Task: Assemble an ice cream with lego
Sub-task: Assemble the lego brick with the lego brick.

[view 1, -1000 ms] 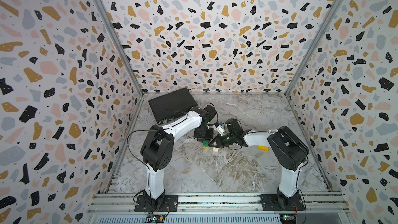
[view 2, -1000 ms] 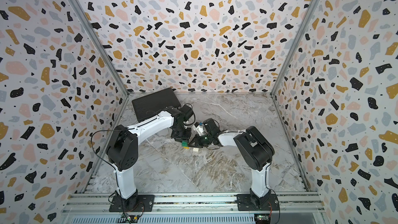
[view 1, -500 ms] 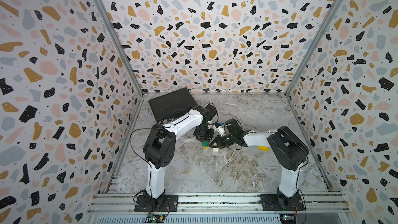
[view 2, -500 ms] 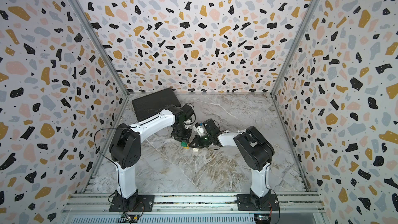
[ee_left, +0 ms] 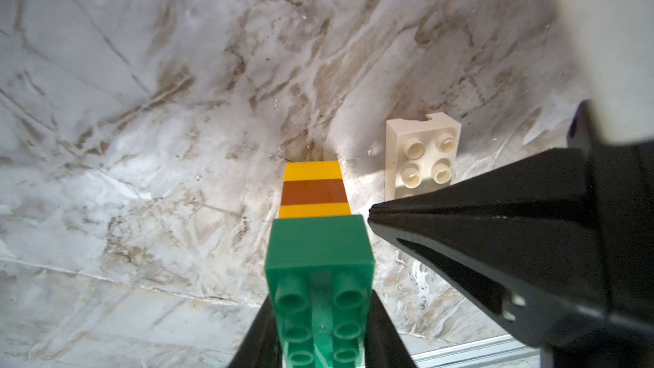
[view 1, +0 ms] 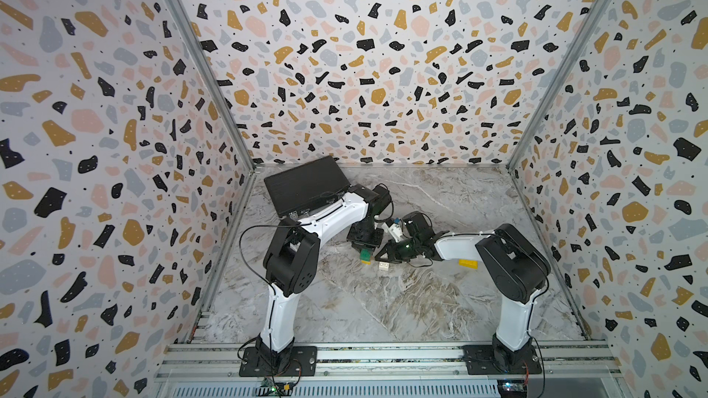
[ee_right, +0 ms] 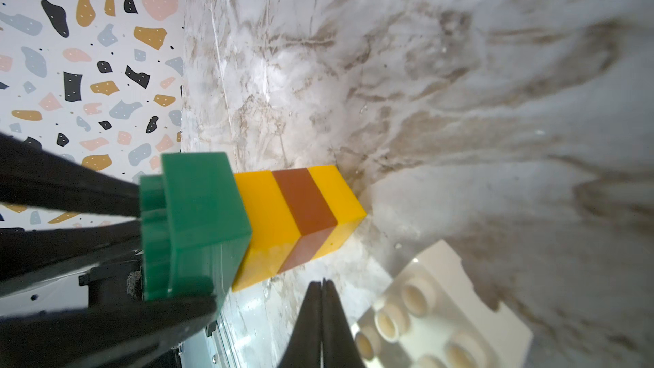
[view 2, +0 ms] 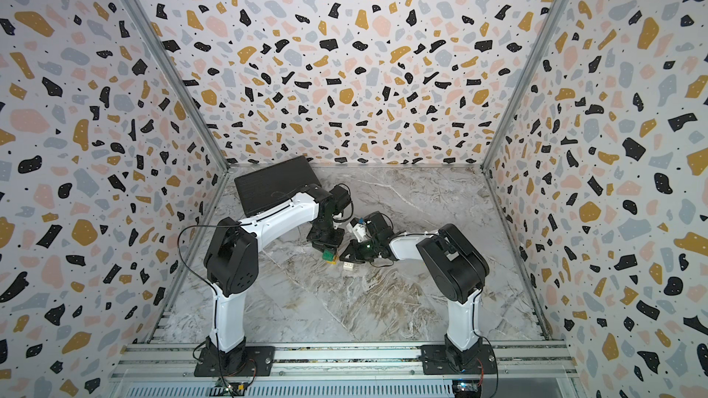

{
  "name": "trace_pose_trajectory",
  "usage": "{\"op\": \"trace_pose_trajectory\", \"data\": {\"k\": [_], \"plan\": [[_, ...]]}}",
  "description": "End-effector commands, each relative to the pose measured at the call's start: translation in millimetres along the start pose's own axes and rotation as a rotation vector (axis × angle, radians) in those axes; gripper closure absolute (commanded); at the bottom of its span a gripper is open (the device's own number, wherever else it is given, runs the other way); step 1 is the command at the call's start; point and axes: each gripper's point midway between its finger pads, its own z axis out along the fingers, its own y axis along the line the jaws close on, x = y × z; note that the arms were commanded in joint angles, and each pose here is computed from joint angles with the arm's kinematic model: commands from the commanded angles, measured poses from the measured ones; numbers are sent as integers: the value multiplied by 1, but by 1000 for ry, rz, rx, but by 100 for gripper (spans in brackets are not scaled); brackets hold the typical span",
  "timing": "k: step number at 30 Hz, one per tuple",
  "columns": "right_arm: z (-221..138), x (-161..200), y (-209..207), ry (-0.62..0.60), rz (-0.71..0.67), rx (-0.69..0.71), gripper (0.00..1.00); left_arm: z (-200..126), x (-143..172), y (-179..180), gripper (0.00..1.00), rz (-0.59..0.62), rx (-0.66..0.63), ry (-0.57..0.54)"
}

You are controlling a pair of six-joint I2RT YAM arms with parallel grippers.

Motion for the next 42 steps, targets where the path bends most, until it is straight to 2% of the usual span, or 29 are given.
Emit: {"op": "trace_pose_trajectory", "data": {"k": [1,9,18,31,39,42], "plan": [[-11,-9,15,-38,-32,-19,91,30,-7,3,95,-39,-44,25],[-12,-9,16,-39,-34,-21,83,37,-12,-1,88,-20,-71,23],[-14,-10,16,-46,-35,-18,76,23,-21,-5,80,15,-54,-21],[-14,-10,14,-48,-27,-16,74,3,-29,-9,65,18,-42,-63],[-14,-10,14,-47,-26,-18,74,0,-30,-11,63,33,-35,-63],[-14,-10,14,-46,-24,-17,74,0,-30,-10,56,51,-35,-49]]}}
